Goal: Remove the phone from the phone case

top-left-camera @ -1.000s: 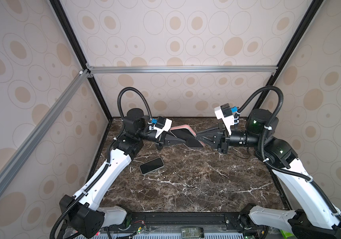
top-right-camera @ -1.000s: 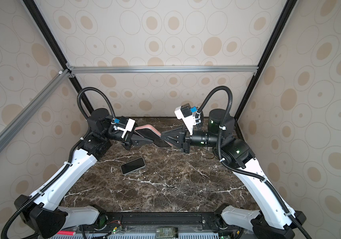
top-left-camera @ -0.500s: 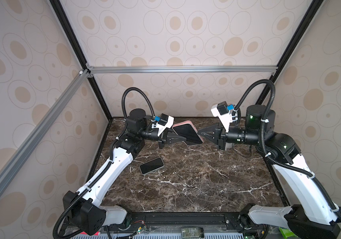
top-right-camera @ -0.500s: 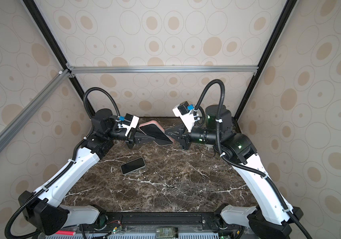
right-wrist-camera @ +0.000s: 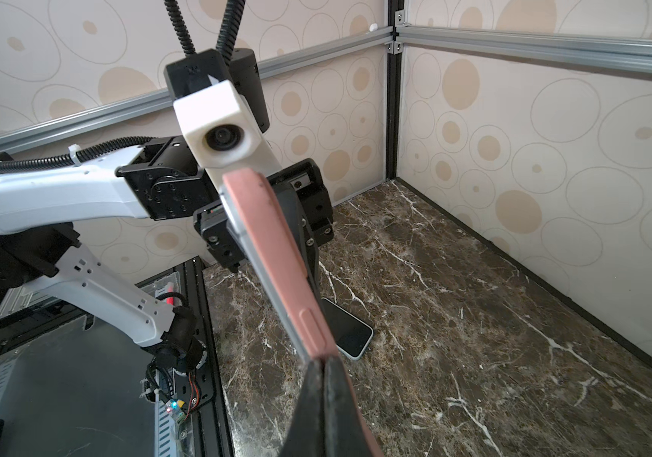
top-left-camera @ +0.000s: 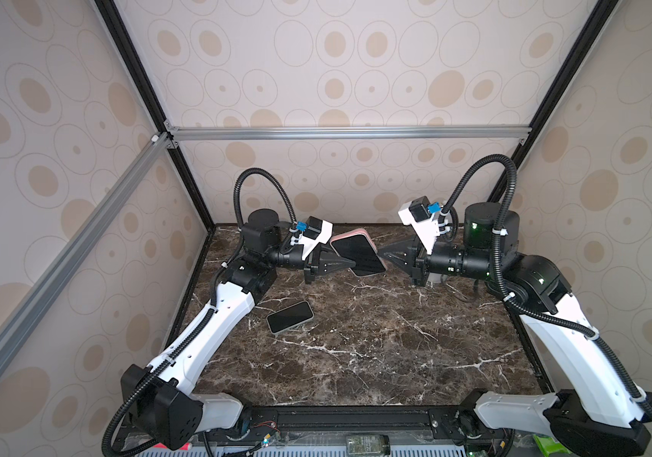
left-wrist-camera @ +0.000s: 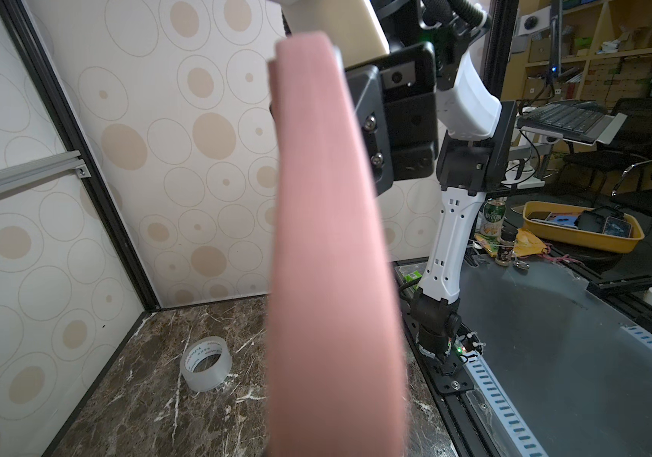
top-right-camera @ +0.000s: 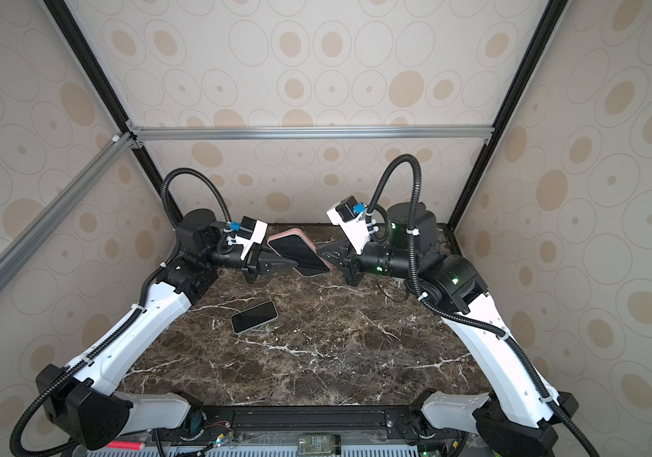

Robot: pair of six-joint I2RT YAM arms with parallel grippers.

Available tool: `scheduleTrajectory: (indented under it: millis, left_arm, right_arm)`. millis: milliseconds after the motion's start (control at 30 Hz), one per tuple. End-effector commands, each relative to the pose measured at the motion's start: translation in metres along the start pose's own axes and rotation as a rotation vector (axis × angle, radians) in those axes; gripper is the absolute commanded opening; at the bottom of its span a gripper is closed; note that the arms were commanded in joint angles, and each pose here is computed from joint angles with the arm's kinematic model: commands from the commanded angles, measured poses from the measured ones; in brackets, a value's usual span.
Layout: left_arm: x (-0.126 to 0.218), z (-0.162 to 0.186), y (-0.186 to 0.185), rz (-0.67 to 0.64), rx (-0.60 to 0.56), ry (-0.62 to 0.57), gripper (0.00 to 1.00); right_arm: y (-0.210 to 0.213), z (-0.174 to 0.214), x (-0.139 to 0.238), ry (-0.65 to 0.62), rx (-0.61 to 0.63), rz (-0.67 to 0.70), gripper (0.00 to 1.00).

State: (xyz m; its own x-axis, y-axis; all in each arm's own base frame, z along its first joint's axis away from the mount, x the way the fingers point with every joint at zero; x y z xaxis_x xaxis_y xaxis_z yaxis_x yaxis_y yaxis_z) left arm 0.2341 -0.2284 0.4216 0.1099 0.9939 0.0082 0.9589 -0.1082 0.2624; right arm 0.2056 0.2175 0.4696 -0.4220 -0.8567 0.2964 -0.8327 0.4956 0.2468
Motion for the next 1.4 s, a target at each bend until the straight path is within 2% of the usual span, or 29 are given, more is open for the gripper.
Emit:
scheduleTrajectory:
  millis: [0,267,567,733,833,900,967,1067,1233,1367]
  left_arm:
    - [-0.003,-0.056,-0.033,0.167,-0.265,-0.128,0.0]
    - [-0.008,-0.057,-0.039,0.191,-0.252,-0.136,0.0]
    - [-0.009,-0.057,-0.041,0.204,-0.253,-0.139,0.0]
    - [-0.009,-0.055,-0.04,0.184,-0.252,-0.135,0.0]
    - [-0.007,-0.055,-0.038,0.163,-0.251,-0.133,0.0]
    - [-0.005,-0.056,-0.036,0.149,-0.253,-0.142,0.0]
    - [-0.001,-0.057,-0.035,0.133,-0.246,-0.158,0.0]
    - [0.004,-0.058,-0.034,0.123,-0.242,-0.17,0.0]
    - [0.005,-0.058,-0.034,0.122,-0.241,-0.17,0.0]
    - [0.005,-0.056,-0.034,0.128,-0.238,-0.166,0.0]
  right_arm:
    - [-0.025,0.042,-0.044,0.18,-0.001,0.122,0.0]
    - [-0.043,0.04,-0.06,0.157,0.029,0.273,0.0]
    - [-0.051,0.04,-0.075,0.162,0.012,0.29,0.05]
    - [-0.052,0.039,-0.069,0.119,0.005,0.319,0.05]
    - [-0.05,0.037,-0.053,0.063,-0.014,0.304,0.06]
    - [-0.047,0.037,-0.041,0.018,-0.016,0.248,0.11]
    - [-0.041,0.038,-0.028,-0.041,-0.007,0.17,0.2]
    - [-0.042,0.04,-0.009,-0.126,0.0,0.163,0.26]
    - [-0.029,0.033,0.016,-0.262,0.083,0.15,0.28]
    - [-0.011,0.023,0.036,-0.387,0.169,0.081,0.3]
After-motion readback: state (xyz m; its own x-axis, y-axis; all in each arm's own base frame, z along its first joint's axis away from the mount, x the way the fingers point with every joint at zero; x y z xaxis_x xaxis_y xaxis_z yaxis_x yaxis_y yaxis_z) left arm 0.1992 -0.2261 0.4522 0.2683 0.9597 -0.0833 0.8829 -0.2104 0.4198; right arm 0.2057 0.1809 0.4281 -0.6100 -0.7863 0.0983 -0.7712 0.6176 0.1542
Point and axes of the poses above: each gripper's point midway between its finger pads, its own x axis back along the fingers, its own y axis along the line the jaws close on, z = x × y, the point moved 6 cm from there along x, back along the fingers, and after that the axes turned 8 degrees about -x, right-handed, at the moved point
